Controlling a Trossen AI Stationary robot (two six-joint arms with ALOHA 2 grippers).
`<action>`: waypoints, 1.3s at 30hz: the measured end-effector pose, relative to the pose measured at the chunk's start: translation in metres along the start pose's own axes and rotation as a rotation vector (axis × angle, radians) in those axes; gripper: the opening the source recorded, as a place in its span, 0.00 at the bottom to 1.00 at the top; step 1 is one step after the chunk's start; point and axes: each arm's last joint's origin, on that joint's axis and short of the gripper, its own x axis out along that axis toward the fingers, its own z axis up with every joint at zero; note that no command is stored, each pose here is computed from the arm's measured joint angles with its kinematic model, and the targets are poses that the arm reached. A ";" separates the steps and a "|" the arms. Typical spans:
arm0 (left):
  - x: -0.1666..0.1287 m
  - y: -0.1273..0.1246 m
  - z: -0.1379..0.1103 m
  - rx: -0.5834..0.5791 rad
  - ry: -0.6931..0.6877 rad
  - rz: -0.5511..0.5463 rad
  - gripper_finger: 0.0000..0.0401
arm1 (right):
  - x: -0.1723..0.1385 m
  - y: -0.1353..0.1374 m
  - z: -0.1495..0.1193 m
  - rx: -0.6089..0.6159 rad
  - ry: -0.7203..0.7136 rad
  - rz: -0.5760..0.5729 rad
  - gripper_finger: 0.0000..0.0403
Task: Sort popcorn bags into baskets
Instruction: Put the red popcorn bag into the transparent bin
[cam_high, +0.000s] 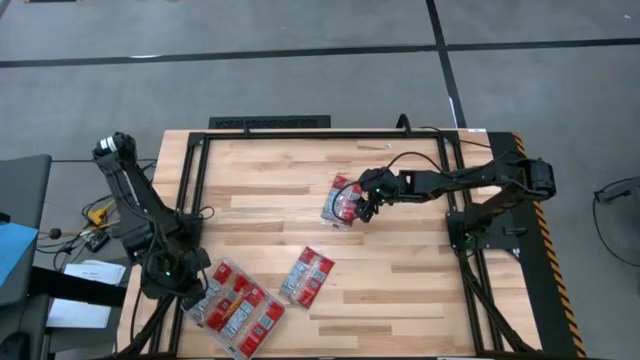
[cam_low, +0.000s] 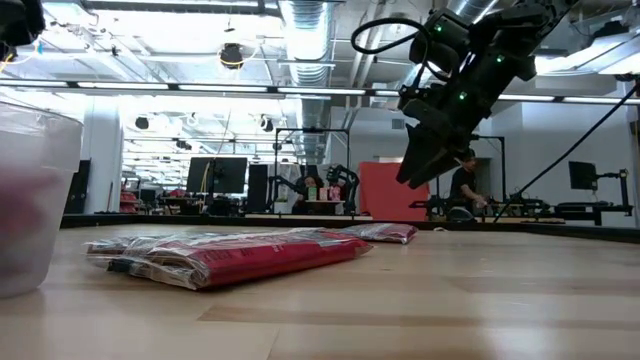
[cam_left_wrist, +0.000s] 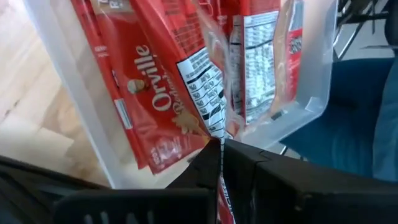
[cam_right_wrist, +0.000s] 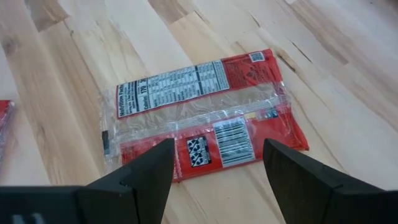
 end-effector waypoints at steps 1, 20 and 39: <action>0.002 0.002 0.000 0.000 -0.001 0.004 0.00 | 0.000 -0.001 0.000 0.003 0.001 -0.003 0.67; 0.010 0.012 0.001 0.018 -0.022 0.032 0.00 | 0.001 -0.005 0.001 -0.003 0.000 -0.013 0.67; 0.011 0.004 0.006 -0.057 -0.011 -0.028 0.11 | 0.001 -0.005 0.002 -0.006 0.000 -0.013 0.67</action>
